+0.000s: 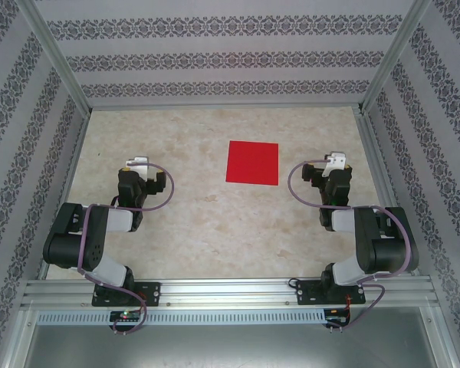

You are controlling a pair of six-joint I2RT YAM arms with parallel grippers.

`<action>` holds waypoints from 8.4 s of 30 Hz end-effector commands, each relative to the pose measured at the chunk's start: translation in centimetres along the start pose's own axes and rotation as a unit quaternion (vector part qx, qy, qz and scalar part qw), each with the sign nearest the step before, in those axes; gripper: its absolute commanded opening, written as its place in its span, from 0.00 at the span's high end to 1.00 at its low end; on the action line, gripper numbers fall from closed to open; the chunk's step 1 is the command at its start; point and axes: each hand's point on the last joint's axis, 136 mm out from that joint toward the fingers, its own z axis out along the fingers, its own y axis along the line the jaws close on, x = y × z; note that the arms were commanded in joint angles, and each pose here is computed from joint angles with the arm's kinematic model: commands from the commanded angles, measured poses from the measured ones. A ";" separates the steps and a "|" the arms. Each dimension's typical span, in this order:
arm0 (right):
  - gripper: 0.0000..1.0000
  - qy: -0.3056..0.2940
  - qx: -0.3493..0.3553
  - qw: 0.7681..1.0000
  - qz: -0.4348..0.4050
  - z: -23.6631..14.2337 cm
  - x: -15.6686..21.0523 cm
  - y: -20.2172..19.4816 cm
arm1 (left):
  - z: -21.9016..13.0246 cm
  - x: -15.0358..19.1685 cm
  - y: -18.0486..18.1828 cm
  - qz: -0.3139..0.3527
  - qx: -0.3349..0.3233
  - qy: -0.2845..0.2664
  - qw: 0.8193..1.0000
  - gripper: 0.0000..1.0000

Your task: Fold a paper plane with a square sheet of paper (pick it up from the middle)

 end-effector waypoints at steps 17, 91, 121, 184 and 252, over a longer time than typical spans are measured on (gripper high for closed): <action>0.02 0.096 0.023 0.989 0.112 -3.9 -6.5 0.7 | -5.1 -7.8 3.6 -0.146 -0.089 0.038 0.984 0.00; 0.02 0.500 -0.058 0.864 -0.012 -8.8 8.8 21.6 | -4.1 -4.8 -3.6 -0.227 0.075 0.193 0.952 0.00; 0.02 0.559 -0.024 0.826 -0.067 -6.5 15.8 22.0 | -3.7 -3.6 -4.0 -0.228 0.079 0.214 0.947 0.00; 0.63 0.484 -0.221 0.834 0.145 -7.7 11.9 25.8 | -4.1 1.3 -22.1 -0.244 0.293 0.300 0.875 0.40; 0.51 0.562 -0.124 0.817 -0.022 -8.2 19.0 20.4 | -2.5 3.9 -26.4 -0.241 0.284 0.345 0.862 0.52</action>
